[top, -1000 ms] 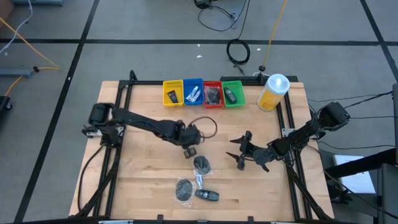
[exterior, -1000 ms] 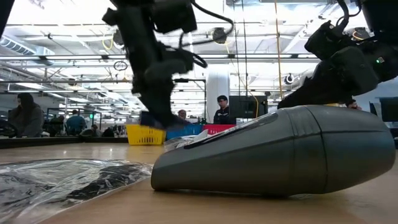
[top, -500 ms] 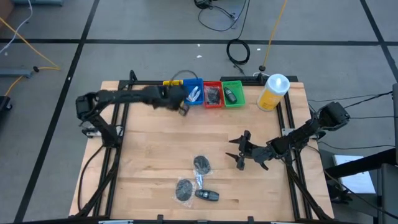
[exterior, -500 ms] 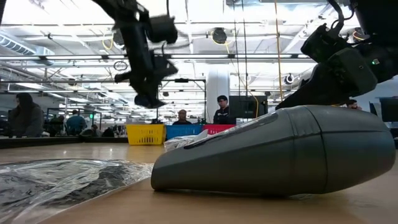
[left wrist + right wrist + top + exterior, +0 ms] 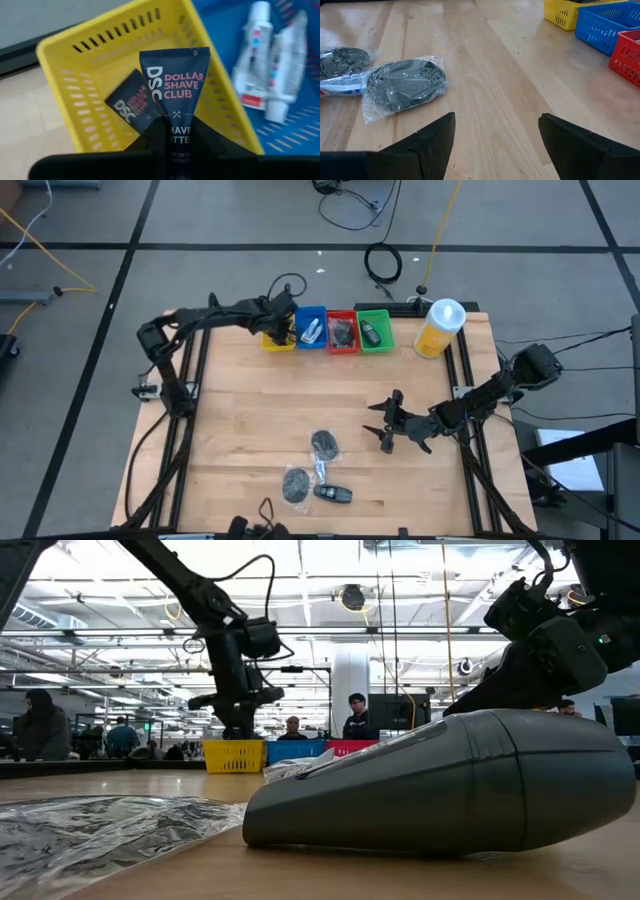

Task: Pick & Place Travel size toiletries
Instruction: Put the blue shave cream into the yellow basket, then put the black hairbrush into the red basket

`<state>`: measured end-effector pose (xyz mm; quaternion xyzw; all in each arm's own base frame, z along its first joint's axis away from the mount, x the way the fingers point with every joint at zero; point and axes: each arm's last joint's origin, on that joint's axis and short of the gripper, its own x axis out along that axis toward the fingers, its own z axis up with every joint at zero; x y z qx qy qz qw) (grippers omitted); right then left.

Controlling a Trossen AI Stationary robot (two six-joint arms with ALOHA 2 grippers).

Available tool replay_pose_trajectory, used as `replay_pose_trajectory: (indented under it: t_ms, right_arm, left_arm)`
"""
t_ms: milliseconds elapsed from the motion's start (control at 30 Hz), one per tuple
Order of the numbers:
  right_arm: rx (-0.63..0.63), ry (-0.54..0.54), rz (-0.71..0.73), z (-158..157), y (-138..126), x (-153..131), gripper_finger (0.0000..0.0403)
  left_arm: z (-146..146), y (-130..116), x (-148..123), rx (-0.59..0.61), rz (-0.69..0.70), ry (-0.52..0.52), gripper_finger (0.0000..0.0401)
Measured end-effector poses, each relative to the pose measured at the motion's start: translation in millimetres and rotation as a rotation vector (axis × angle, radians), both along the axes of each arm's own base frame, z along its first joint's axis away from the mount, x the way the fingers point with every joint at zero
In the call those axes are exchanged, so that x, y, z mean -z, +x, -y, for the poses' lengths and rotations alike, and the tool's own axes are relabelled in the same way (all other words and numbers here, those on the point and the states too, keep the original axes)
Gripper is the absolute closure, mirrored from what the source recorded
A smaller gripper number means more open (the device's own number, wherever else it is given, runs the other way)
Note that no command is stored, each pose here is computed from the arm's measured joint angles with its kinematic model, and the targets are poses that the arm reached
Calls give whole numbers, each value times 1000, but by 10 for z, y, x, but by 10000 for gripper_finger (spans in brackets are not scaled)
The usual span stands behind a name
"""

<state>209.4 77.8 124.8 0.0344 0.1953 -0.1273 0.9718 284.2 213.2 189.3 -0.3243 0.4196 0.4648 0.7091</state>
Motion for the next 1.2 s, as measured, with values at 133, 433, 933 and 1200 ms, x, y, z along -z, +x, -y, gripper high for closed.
replay_pose_trajectory:
  t_ms: [133, 433, 933, 1200]
  right_arm:
    - [0, 0, 0, 0, 0, 0, 126]
    - [-1, -3, -1, 0, 0, 0, 126]
    - [-3, -10, -3, 1, -1, 1, 126]
    - [-9, -15, -5, -3, -3, 2, 126]
  left_arm:
    - [-51, -10, 74, -9, -14, -11, 338]
    - [-48, -60, -76, 54, 35, -20, 202]
    - [1117, 192, -830, 370, 107, 250, 154]
    - [2298, 529, -696, 574, 124, 445, 176]
